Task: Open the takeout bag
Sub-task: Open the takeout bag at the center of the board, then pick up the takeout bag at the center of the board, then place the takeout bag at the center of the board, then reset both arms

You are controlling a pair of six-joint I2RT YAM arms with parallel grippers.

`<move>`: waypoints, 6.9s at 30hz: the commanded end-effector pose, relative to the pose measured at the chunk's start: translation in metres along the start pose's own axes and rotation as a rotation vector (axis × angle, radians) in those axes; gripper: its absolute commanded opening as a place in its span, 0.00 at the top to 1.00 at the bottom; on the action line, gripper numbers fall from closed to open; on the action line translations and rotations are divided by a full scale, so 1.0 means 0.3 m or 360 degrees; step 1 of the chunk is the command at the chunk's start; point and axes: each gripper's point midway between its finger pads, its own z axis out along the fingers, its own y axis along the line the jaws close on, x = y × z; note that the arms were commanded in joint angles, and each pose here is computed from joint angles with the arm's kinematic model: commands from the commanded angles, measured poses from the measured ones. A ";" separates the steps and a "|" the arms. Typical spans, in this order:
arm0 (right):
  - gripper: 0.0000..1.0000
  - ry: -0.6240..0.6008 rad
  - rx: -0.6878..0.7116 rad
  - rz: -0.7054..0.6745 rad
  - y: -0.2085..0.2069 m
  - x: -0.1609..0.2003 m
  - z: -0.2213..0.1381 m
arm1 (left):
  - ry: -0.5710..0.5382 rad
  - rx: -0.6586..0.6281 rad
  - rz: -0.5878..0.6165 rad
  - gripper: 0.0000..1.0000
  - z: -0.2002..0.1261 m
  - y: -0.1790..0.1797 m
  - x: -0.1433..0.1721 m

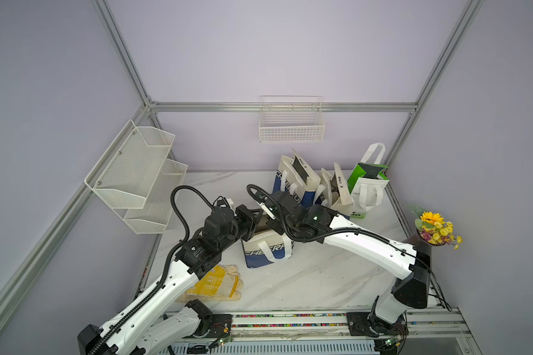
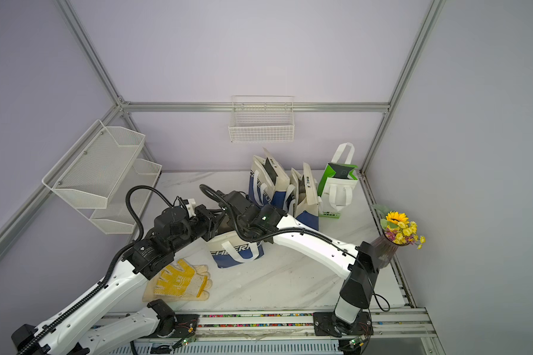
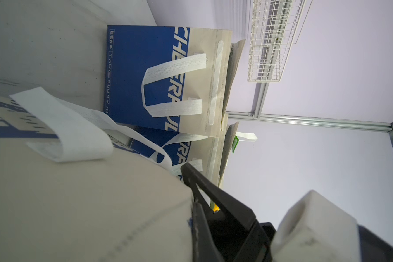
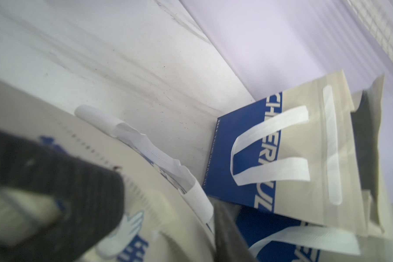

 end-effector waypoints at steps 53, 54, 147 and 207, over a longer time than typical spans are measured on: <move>1.00 -0.0027 -0.0720 0.1019 -0.095 -0.219 0.053 | 0.0311 -0.0956 0.1419 0.37 -0.126 0.205 0.160; 1.00 -0.0029 -0.0716 0.1019 -0.096 -0.220 0.053 | 0.0306 -0.0959 0.1419 0.43 -0.127 0.207 0.158; 0.04 -0.0754 0.0182 0.1195 -0.464 0.004 -0.390 | -0.0764 -0.0764 0.1300 0.03 -0.386 -0.001 -0.387; 0.03 -0.0594 0.0868 0.1353 -0.805 1.118 0.270 | -0.1159 -0.1080 0.1925 0.00 0.003 0.718 -0.864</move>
